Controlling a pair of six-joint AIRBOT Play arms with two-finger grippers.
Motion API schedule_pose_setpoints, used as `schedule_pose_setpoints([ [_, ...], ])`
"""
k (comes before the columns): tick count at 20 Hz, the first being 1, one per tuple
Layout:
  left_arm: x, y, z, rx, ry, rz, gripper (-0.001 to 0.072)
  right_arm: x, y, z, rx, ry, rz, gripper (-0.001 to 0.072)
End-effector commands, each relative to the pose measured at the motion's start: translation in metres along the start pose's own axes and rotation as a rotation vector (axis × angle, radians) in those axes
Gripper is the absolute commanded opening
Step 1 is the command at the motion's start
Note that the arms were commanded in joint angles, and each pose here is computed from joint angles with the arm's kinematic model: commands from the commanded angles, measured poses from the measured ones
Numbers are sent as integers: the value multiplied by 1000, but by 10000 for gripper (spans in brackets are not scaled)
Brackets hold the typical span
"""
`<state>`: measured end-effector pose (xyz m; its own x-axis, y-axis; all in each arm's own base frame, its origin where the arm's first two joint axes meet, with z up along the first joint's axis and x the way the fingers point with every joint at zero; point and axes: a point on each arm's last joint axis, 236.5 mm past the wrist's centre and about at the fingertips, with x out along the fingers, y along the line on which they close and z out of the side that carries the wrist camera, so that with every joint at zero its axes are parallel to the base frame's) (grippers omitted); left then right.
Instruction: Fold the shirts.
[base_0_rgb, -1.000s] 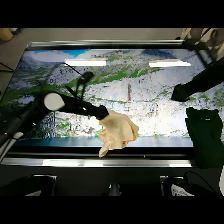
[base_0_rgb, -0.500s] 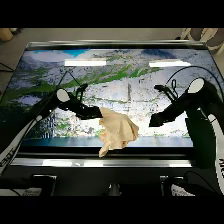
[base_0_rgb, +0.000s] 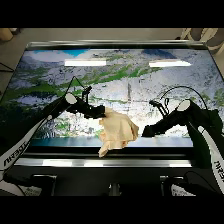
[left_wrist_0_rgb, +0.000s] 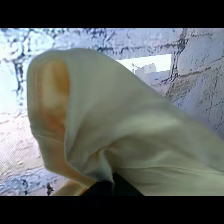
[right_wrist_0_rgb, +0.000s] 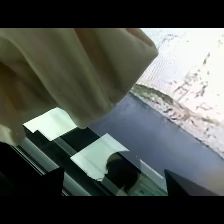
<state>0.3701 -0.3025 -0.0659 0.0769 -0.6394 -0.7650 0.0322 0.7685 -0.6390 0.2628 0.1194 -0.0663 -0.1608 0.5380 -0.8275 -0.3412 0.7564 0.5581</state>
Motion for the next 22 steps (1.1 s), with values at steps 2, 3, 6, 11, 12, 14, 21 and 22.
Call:
schedule_pose_setpoints([
  [2, -7, -9, 6, 23, -32, -17, 21, 27, 6, 16, 38, -84, 72, 667],
  [3, -9, -11, 7, 27, -37, -20, 21, 35, 10, 18, 19, -75, 67, 667],
  [6, -18, -19, 9, 42, -56, -31, 21, 56, 19, 26, -50, -68, 22, 620],
  [11, -46, -43, 19, 116, -131, -59, 20, 46, 22, 42, -54, -116, -1, 19],
  [12, -61, -56, 26, 163, -171, -71, 20, 28, 29, 50, -142, -135, -18, 18],
  [14, -116, -105, 45, 319, -303, -111, 19, -40, 39, 77, -312, -234, -156, 18],
  [21, -498, -351, -17, 804, -1195, -499, 19, -472, 294, 64, -865, -1345, -740, 19],
  [22, -528, -368, -45, 874, -1274, -545, 20, -499, 327, 41, -909, -1459, -733, 19],
])
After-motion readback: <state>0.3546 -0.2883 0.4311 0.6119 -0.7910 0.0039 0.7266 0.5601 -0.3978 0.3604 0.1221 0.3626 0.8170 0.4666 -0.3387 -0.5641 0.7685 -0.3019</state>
